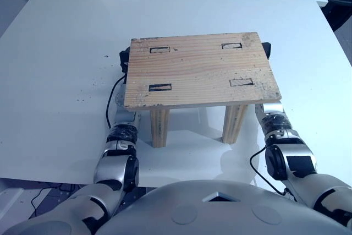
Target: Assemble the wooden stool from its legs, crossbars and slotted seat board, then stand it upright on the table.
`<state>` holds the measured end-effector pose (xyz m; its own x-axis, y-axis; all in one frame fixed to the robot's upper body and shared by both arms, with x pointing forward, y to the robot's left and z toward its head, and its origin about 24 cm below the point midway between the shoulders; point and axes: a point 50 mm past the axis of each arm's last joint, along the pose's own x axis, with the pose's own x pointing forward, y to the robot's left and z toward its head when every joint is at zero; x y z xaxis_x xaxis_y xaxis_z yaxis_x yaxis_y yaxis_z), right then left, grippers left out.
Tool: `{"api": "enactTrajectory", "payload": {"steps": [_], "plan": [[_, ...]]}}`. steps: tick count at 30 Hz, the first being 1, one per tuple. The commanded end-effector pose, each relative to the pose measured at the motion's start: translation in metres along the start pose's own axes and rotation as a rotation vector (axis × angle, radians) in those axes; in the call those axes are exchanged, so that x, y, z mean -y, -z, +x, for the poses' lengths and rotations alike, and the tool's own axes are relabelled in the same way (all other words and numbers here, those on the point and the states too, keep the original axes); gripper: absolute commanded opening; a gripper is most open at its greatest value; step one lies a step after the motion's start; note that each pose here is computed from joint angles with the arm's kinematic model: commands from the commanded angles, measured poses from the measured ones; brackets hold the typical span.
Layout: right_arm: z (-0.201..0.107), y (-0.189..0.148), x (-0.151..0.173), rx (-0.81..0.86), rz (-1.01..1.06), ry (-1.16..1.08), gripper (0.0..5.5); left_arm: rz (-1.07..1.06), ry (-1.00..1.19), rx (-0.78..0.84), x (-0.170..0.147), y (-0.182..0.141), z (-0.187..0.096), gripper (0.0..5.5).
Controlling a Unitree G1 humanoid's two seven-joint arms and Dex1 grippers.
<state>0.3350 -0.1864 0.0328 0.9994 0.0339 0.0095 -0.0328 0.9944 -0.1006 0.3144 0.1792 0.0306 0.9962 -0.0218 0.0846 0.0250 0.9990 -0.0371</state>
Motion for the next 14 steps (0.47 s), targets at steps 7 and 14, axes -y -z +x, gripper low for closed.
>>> {"api": "enactTrajectory", "payload": {"steps": [7, 14], "plan": [[0.009, -0.004, 0.002, -0.016, -0.014, -0.036, 2.49, -0.018, -0.037, 0.012, 0.008, 0.002, -0.006, 3.73], [0.015, -0.01, 0.002, -0.018, -0.047, -0.104, 2.49, -0.019, -0.101, 0.01, 0.01, 0.005, -0.011, 3.73]]}}
